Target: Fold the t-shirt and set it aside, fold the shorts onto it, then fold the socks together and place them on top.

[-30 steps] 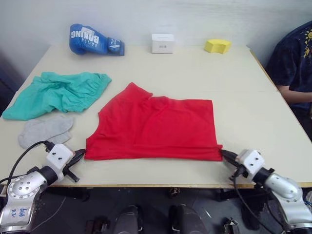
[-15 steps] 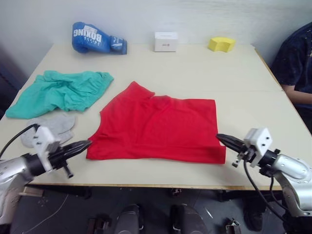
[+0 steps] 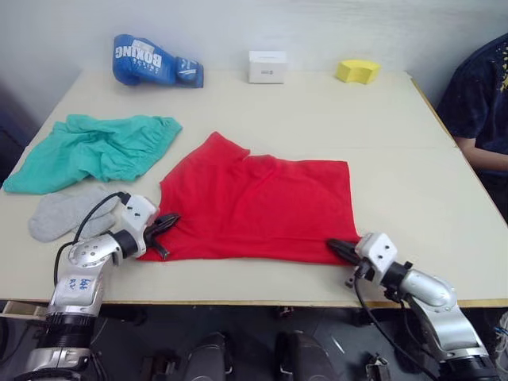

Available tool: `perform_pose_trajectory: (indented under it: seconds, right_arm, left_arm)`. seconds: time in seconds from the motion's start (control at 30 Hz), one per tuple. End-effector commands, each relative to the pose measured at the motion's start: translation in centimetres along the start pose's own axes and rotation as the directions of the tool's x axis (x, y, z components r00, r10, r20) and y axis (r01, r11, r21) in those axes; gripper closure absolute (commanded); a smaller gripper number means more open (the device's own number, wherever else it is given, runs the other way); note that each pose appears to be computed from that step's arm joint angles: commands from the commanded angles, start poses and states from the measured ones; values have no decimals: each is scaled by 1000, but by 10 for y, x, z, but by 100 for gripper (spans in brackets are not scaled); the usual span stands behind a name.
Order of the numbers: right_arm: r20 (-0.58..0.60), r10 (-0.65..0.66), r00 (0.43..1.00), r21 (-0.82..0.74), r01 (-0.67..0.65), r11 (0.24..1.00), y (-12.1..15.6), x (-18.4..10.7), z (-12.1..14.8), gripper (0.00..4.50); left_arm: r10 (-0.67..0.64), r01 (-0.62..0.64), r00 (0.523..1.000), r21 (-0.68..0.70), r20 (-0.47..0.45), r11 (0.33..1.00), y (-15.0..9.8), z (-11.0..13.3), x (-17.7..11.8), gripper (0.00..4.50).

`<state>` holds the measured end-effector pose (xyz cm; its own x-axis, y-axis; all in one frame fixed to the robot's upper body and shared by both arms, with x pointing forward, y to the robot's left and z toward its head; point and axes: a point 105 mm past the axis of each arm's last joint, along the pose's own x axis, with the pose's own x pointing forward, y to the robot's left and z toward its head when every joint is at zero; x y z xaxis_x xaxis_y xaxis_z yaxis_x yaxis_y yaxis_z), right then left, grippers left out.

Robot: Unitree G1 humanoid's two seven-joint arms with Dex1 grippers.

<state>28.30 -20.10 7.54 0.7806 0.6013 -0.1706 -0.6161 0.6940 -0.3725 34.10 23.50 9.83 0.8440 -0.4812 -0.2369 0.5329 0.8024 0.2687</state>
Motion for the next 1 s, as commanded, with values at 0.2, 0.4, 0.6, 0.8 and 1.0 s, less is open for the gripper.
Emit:
perform_pose_trajectory:
  seconds: [0.2,0.4,0.6,0.8,1.0]
  right_arm:
    - [40,-223,974,47,221,974,-55,-44,12,450]
    - [-10,130,991,-103,-130,986,-17,-49,39,292]
    - [-150,258,954,-247,-289,925,0,-45,25,155]
    - [-261,239,935,-314,-316,895,-9,-31,-3,155]
    - [-290,214,933,-388,-319,865,-20,-19,-16,173]
  left_arm:
    - [209,-184,940,-116,269,976,36,49,-28,448]
    - [-205,187,977,224,58,956,-10,29,-82,329]
    - [-268,316,947,364,-177,876,-14,-4,-103,142]
    - [-181,269,953,405,-243,874,-3,-24,-95,142]
    - [-166,279,942,401,-293,873,-4,-37,-85,140]
